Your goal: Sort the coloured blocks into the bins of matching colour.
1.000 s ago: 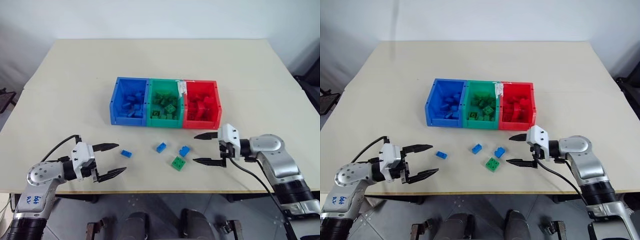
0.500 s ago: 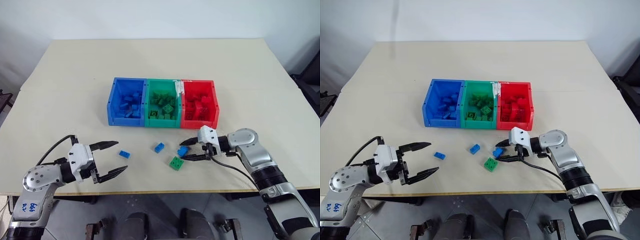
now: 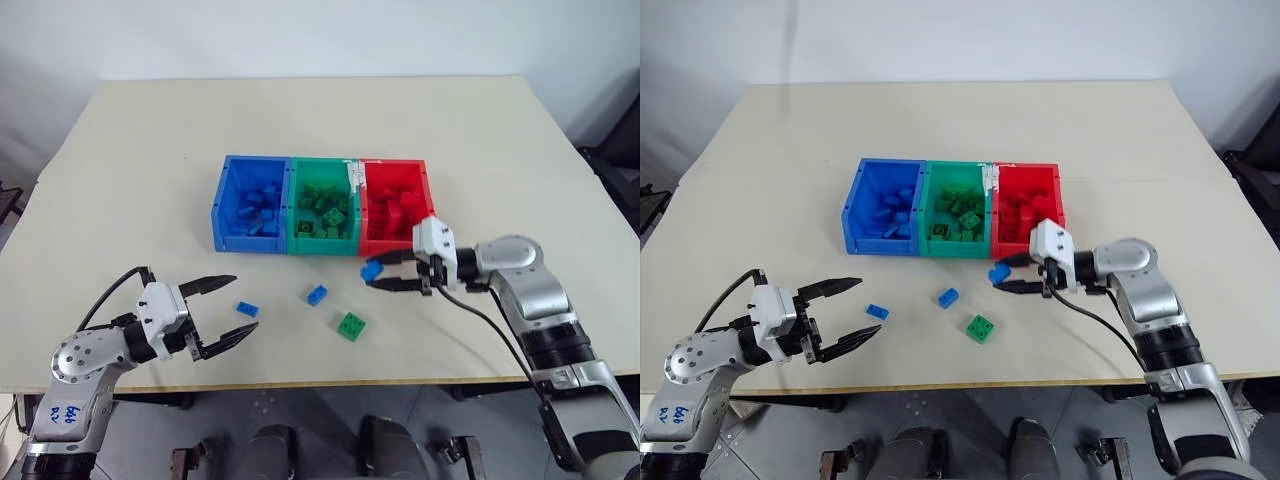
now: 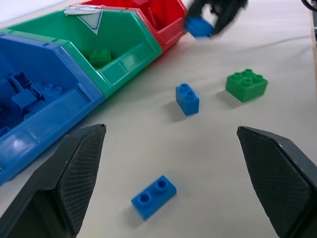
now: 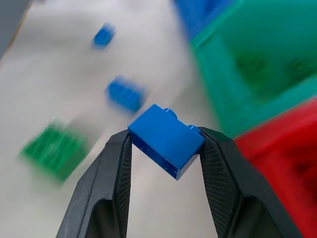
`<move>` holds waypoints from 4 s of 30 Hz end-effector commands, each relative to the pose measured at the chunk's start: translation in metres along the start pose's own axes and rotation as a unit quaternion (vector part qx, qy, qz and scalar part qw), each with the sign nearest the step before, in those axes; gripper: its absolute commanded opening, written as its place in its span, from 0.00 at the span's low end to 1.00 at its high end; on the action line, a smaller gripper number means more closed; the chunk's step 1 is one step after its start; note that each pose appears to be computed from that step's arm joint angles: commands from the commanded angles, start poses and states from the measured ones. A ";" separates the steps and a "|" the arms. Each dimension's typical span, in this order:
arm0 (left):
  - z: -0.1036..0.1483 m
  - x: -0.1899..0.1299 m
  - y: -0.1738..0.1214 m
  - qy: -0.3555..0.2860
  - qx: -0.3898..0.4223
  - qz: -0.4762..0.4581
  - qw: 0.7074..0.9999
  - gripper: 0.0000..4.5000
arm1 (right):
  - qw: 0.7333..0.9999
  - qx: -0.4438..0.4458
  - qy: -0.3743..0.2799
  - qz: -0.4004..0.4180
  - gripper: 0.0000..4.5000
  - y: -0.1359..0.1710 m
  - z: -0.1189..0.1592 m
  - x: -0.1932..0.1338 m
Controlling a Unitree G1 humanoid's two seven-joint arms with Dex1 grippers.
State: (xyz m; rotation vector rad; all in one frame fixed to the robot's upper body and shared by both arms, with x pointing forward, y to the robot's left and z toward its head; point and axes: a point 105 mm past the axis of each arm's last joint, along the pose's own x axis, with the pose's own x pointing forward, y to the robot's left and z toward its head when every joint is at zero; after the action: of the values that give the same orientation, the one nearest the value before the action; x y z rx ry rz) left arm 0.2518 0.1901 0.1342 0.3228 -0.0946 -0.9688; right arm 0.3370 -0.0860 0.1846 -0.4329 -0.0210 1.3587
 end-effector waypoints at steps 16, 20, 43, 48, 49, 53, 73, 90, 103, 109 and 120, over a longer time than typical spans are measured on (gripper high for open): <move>0.003 -0.037 0.020 -0.013 -0.011 0.127 0.992 1.00 | 0.989 -0.003 -0.068 -0.133 0.73 -0.041 0.086 0.149; 0.010 -0.026 0.017 -0.027 -0.013 0.110 0.994 1.00 | 0.987 -0.013 -0.094 -0.131 0.99 -0.043 0.087 0.126; 0.018 0.058 0.005 -0.042 0.021 -0.116 0.992 1.00 | 0.983 0.000 0.068 -0.170 0.99 0.071 -0.059 -0.147; 0.015 0.055 0.011 -0.040 0.033 -0.110 0.993 1.00 | 0.993 0.007 0.035 -0.108 0.99 0.082 -0.049 -0.105; 0.015 0.053 0.014 -0.040 0.038 -0.105 0.993 1.00 | 0.995 0.015 0.027 -0.091 0.99 0.085 -0.046 -0.094; 0.008 0.033 0.021 -0.019 0.034 -0.094 0.995 1.00 | 0.997 0.059 0.019 -0.044 0.99 0.090 -0.043 -0.050; 0.015 0.003 0.003 -0.008 0.026 -0.057 0.998 1.00 | 0.994 0.078 0.063 -0.035 0.41 0.086 -0.065 0.005; 0.012 -0.030 0.027 -0.029 -0.008 0.119 0.992 1.00 | 0.973 0.031 -0.085 -0.213 0.33 -0.058 0.042 0.041; 0.012 -0.032 0.030 -0.020 -0.001 0.121 0.992 1.00 | 0.984 -0.017 -0.128 -0.119 0.99 -0.008 0.033 0.004; 0.000 -0.039 0.036 0.006 -0.011 0.098 0.995 1.00 | 0.991 -0.057 -0.106 -0.051 0.99 0.055 -0.003 -0.056; -0.017 -0.062 0.050 0.054 -0.019 0.075 0.995 1.00 | 0.994 -0.018 -0.008 -0.109 0.99 0.079 -0.041 -0.145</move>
State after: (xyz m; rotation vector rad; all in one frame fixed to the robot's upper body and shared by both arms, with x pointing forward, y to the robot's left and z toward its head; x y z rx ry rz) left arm 0.2602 0.2663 0.1296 0.3077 0.0134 -0.8038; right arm 0.2435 -0.2173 0.1490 -0.4180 -0.0768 1.1642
